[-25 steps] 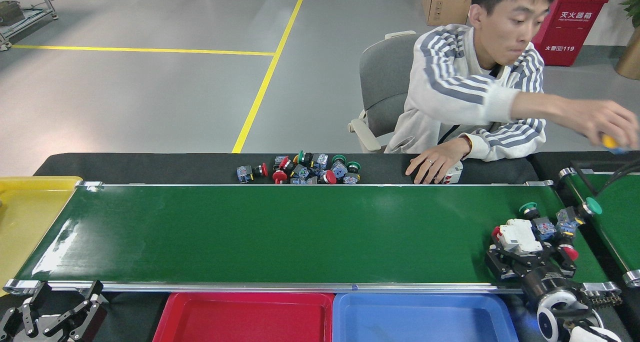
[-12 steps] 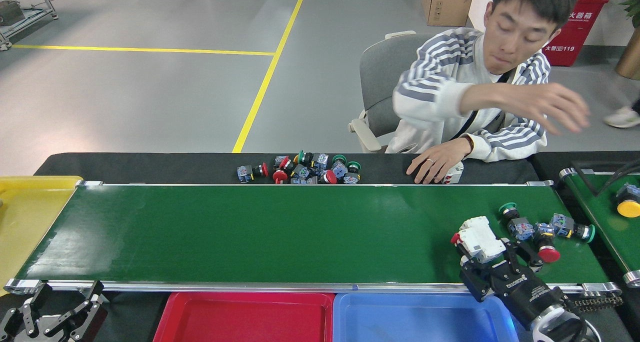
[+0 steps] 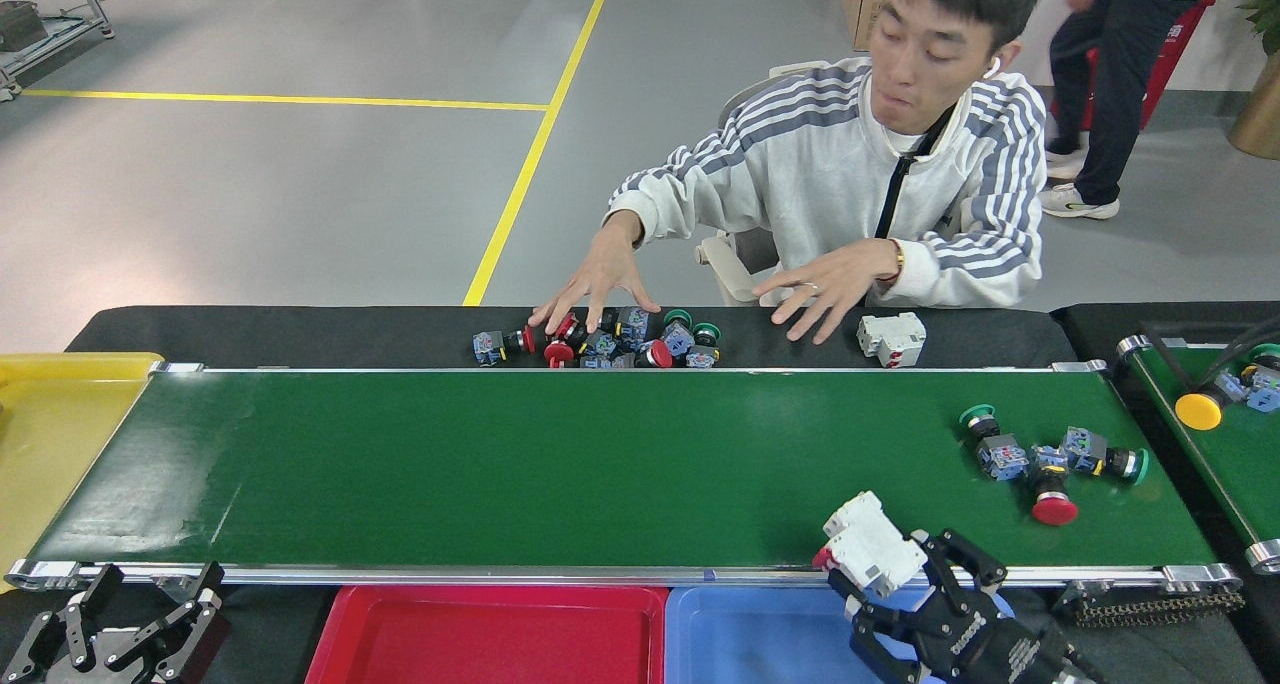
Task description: Pick switch part from conveyor to tray
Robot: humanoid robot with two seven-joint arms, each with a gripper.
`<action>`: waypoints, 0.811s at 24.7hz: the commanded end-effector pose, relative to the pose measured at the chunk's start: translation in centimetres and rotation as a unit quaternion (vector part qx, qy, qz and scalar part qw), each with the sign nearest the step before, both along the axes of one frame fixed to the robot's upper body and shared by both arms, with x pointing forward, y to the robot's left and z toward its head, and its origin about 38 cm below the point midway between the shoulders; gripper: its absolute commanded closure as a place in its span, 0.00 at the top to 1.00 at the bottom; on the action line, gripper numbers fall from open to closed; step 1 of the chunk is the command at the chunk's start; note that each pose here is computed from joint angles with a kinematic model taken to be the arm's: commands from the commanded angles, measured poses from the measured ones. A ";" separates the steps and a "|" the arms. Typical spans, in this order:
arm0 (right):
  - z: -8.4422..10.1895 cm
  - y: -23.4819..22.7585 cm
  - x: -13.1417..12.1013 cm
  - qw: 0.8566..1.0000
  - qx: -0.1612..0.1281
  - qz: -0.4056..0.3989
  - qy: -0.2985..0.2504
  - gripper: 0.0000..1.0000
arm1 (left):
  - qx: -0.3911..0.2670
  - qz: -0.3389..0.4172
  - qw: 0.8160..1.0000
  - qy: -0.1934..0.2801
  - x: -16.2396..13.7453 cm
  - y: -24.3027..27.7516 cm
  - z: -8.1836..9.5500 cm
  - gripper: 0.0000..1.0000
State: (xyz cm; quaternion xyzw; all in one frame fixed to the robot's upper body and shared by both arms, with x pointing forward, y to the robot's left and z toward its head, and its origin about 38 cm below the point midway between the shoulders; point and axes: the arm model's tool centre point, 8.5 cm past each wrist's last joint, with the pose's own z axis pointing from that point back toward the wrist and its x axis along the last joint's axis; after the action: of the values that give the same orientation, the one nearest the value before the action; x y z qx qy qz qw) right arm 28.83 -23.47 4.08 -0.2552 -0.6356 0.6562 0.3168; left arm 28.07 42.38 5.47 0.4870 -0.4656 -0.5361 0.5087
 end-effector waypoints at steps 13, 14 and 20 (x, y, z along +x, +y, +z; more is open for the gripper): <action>0.3 -7.0 0.7 0.918 0.052 -0.392 -0.023 0.99 | 0.006 -0.009 1.000 -0.006 0.3 -0.3 0.5 1.00; 0.0 -7.2 0.4 0.913 0.047 -0.405 -0.018 0.99 | 0.006 -0.009 1.000 -0.005 0.3 -0.3 0.5 1.00; -0.5 -7.0 0.7 0.913 0.036 -0.406 0.018 0.99 | 0.006 -0.011 1.000 -0.002 0.2 -0.3 0.4 1.00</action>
State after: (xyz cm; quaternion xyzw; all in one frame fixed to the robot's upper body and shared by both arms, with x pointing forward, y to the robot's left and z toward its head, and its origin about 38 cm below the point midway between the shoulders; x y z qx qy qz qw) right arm 28.84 -30.27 2.85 -0.4656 -0.4982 0.4522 0.5750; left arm 28.06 41.87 5.18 0.4811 -0.4663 -0.5412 0.5081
